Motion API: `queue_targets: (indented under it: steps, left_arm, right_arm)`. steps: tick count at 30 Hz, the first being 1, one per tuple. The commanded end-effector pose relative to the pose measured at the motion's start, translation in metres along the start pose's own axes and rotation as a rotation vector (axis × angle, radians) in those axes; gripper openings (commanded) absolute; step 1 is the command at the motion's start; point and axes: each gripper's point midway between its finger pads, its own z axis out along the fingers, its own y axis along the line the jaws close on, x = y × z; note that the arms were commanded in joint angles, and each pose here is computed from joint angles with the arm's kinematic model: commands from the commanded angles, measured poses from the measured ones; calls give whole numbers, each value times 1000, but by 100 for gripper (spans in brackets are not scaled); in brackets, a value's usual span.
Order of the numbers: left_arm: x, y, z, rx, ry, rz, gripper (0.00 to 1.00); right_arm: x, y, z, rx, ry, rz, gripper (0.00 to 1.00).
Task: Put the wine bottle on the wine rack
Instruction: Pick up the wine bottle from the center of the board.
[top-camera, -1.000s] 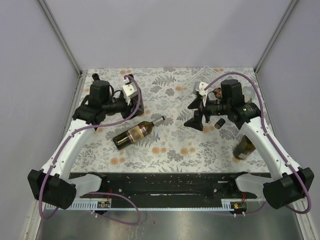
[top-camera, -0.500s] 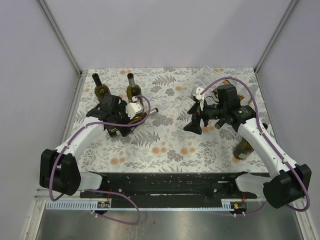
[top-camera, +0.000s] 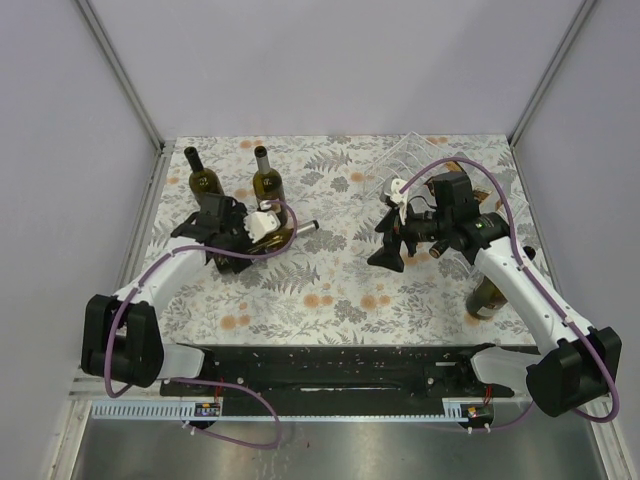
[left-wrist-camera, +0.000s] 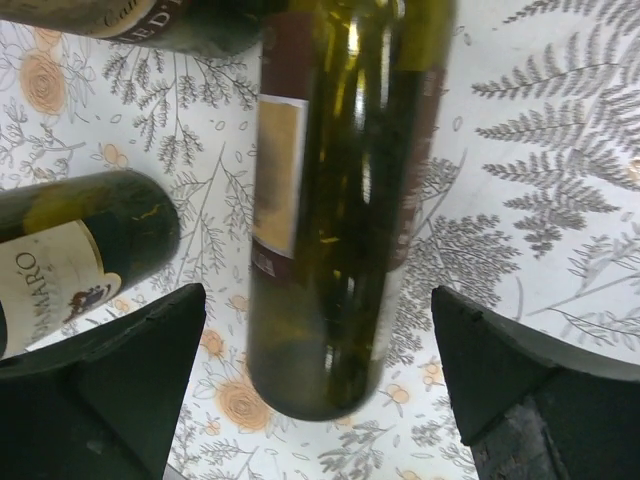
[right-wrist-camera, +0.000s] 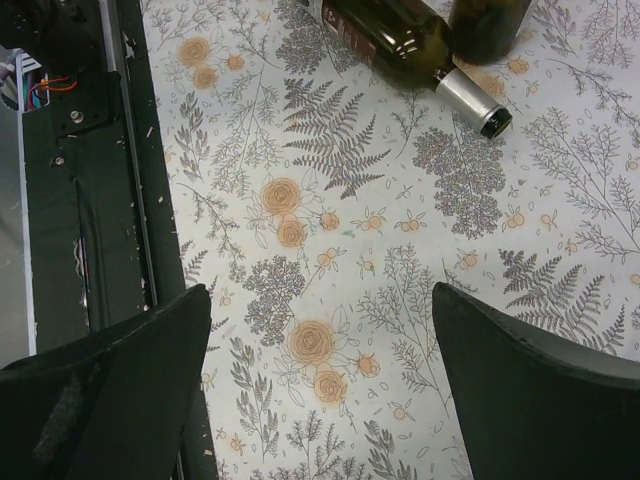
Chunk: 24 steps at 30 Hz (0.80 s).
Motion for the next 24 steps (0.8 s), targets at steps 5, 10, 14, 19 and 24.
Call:
queue_targets:
  steps: [5,10,14,19,24]
  left_arm:
    - [-11,7,20,63,-39,69,99]
    - [-7,-14,21,152,-50,54,99]
    - [3,-21,28,169,-26,54,99]
    - [18,-31,40,199,8,58,99]
    - [32,-40,52,233,47,60,94]
  right_arm:
    - [3,9,-1,-22,-5,-23,99]
    - [10,9,0,-14,9,-25,99]
    - [13,7,3,-24,16,-23,99]
    - [16,6,7,-37,17,-15,99]
    - [17,6,8,-37,13,-18,99]
